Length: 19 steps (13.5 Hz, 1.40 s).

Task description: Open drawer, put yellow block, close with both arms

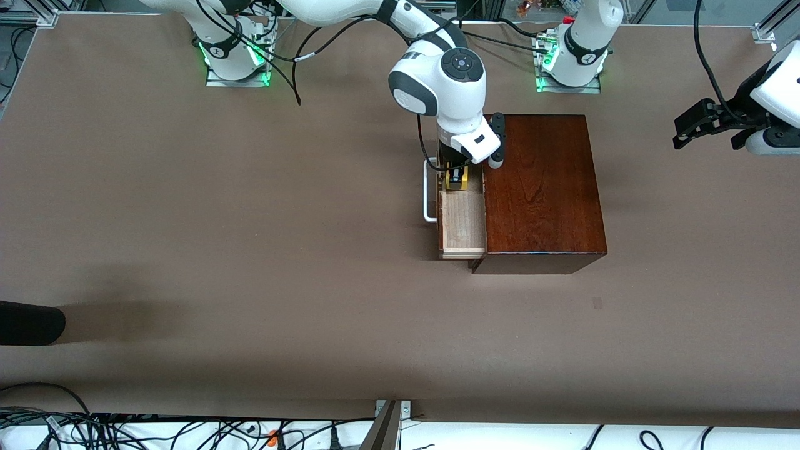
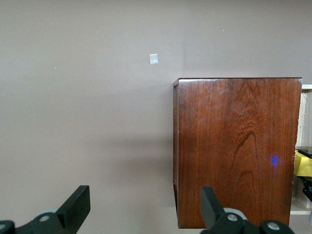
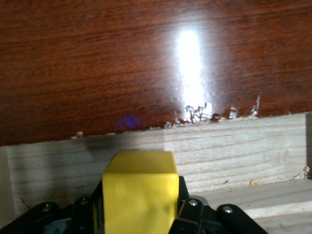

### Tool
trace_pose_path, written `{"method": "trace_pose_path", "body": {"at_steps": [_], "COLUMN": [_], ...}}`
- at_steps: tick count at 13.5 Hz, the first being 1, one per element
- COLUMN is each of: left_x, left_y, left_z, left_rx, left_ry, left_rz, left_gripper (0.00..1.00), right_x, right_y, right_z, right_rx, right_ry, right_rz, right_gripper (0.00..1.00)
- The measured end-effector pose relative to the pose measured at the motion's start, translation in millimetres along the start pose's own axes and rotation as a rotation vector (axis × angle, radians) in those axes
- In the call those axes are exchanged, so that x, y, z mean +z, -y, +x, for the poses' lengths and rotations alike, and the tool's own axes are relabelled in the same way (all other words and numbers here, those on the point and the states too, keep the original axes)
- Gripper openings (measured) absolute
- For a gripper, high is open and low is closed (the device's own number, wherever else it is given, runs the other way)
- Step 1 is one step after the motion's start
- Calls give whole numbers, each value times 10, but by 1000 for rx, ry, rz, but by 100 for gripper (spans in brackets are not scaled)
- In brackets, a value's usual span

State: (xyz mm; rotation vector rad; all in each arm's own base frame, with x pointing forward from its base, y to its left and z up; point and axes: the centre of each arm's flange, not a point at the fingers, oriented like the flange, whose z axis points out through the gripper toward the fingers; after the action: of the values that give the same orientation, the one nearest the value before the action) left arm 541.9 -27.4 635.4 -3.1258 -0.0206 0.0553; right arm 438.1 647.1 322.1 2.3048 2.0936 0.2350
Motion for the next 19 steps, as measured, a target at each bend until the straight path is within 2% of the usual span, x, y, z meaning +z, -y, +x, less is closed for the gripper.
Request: {"method": "trace_pose_path", "body": {"at_steps": [6,8,9,12,13,16,19], "left_x": [15,16,16,17,20,52,77], "left_y": [1,1,1,-22,-29,-25,-30], "left_z": [-19,-19,-19,-19,-18,1,15], "left_rx": [0,0,0,4,6,4,5], "left_ry": [17,18,18,18,19,25,30], "left_rz": [1,1,1,1,2,1,1], "left_gripper": [100,100,100,100,100,100,100], "right_x": [77,104,112,108,90,-107,-680], "right_y": [25,-7,-39,-62,-64,-85,-167], "right_z": [4,-36,-60,-73,-73,-70,-73], "right_rx": [-3,4,9,14,17,55,79], "right_ry": [5,22,27,30,31,39,19], "right_rz": [4,7,6,7,7,7,-12], "right_gripper": [56,58,63,95,100,100,100]}}
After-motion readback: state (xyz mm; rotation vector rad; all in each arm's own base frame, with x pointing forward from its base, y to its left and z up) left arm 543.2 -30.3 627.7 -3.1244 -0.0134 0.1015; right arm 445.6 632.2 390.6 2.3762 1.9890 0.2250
